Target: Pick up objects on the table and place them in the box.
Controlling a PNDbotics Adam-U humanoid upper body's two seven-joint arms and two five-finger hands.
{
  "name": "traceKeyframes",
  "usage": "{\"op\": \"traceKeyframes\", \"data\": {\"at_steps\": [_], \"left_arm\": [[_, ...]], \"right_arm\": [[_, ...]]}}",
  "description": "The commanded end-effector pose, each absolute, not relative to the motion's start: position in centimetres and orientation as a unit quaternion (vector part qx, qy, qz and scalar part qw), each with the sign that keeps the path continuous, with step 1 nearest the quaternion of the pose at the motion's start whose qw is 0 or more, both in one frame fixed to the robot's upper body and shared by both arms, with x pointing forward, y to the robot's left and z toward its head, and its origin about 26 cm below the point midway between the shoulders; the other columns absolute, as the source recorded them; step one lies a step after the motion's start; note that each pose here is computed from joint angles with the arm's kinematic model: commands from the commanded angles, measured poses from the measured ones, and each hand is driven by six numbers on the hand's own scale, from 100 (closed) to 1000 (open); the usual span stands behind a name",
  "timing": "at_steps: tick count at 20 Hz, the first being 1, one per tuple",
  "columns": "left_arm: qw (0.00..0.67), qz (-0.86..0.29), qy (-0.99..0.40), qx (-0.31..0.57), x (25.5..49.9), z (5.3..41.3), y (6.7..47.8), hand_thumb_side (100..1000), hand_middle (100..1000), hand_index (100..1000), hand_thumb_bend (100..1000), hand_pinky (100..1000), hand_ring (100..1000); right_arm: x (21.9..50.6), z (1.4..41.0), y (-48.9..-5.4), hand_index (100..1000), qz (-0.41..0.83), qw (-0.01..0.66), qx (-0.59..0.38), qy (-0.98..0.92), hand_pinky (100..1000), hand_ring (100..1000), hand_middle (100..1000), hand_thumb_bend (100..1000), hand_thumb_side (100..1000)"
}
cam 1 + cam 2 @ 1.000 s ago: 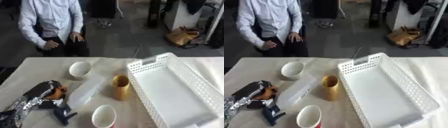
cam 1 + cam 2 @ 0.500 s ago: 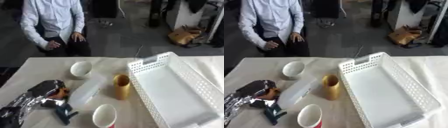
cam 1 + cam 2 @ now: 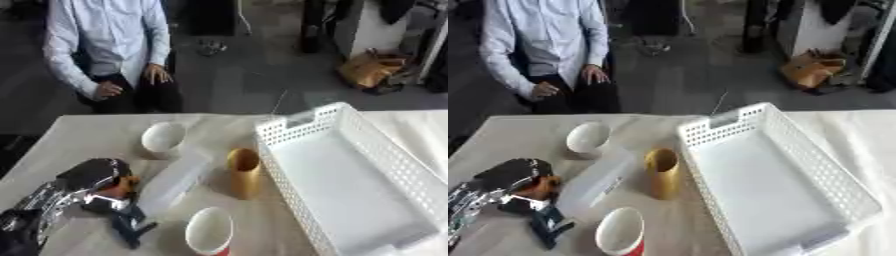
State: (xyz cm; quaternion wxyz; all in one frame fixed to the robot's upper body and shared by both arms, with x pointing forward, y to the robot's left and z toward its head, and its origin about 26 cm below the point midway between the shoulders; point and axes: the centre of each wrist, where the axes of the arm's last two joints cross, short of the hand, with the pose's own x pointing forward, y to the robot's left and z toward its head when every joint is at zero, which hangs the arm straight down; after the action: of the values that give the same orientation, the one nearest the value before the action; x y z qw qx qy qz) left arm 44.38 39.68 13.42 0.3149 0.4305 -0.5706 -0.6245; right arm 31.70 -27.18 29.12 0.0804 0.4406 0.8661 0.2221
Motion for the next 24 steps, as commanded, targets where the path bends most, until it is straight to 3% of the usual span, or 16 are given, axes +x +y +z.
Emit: {"op": "traceKeyframes", "data": {"at_steps": [1, 13, 24], "left_arm": [[0.295, -0.621, -0.564, 0.457, 44.3, 17.0, 40.9, 283, 100, 374, 100, 100, 100], [0.279, -0.628, -0.558, 0.466, 44.4, 21.1, 40.5, 278, 100, 374, 100, 100, 100], [0.229, -0.637, -0.573, 0.463, 44.2, 28.9, 37.4, 284, 100, 376, 100, 100, 100]], "right_arm": [[31.1, 29.8, -27.4, 593, 0.221, 0.109, 0.436, 0.865, 680, 755, 691, 100, 964], [31.2, 29.3, -27.5, 589, 0.215, 0.105, 0.439, 0.866, 679, 755, 690, 100, 953], [31.1, 28.9, -27.6, 589, 0.207, 0.103, 0.44, 0.868, 678, 755, 690, 100, 947]]}}
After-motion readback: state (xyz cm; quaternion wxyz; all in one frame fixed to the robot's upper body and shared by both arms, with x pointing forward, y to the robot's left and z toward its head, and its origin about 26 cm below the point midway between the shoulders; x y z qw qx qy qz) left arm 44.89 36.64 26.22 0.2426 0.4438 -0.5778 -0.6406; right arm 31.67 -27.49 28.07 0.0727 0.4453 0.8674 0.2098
